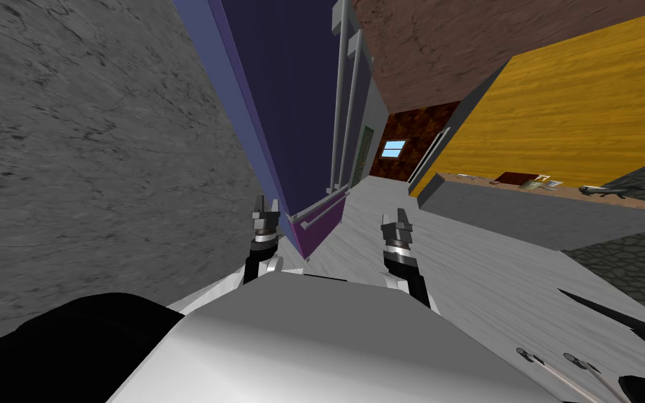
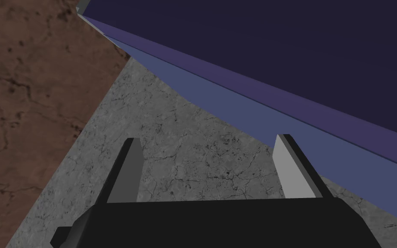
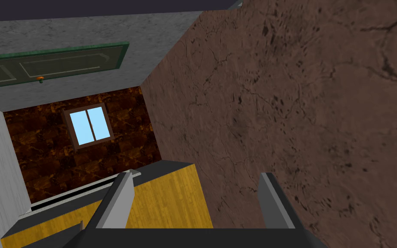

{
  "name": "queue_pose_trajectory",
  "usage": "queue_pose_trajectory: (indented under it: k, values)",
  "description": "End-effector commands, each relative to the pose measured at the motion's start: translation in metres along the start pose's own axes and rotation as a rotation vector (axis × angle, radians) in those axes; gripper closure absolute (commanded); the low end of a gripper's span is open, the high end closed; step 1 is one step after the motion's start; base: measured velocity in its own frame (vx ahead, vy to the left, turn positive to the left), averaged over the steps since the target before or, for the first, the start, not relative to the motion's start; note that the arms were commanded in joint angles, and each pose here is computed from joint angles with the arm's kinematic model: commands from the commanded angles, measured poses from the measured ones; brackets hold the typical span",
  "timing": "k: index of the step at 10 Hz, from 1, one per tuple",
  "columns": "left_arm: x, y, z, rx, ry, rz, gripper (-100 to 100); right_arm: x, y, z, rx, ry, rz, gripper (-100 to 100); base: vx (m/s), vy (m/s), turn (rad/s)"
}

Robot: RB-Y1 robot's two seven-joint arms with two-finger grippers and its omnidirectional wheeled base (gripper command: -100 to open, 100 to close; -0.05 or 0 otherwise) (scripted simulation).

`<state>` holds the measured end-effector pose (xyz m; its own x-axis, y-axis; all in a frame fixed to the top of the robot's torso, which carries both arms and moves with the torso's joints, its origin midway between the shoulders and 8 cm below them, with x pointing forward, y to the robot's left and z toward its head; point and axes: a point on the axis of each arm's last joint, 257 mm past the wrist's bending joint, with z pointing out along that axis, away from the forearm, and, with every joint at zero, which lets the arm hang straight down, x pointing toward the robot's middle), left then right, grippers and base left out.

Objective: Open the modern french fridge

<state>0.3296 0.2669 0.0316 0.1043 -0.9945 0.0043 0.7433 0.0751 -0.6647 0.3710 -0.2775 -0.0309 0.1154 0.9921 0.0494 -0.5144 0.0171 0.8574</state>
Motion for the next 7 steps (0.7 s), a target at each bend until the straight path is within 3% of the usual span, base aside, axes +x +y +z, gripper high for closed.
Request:
queue_pose_trajectory:
  k: [1, 7]
  values:
    - [0.0000, 0.0000, 0.0000, 0.000, 0.000, 0.000, 0, 0.0000, 0.0000, 0.0000, 0.000, 0.000, 0.000, 0, 0.000, 0.000, 0.000]
    - [0.0000, -0.0001, 0.0001, 0.000, 0.000, 0.000, 0, 0.0000, 0.0002, 0.0000, 0.000, 0.000, 0.000, 0, 0.000, 0.000, 0.000]
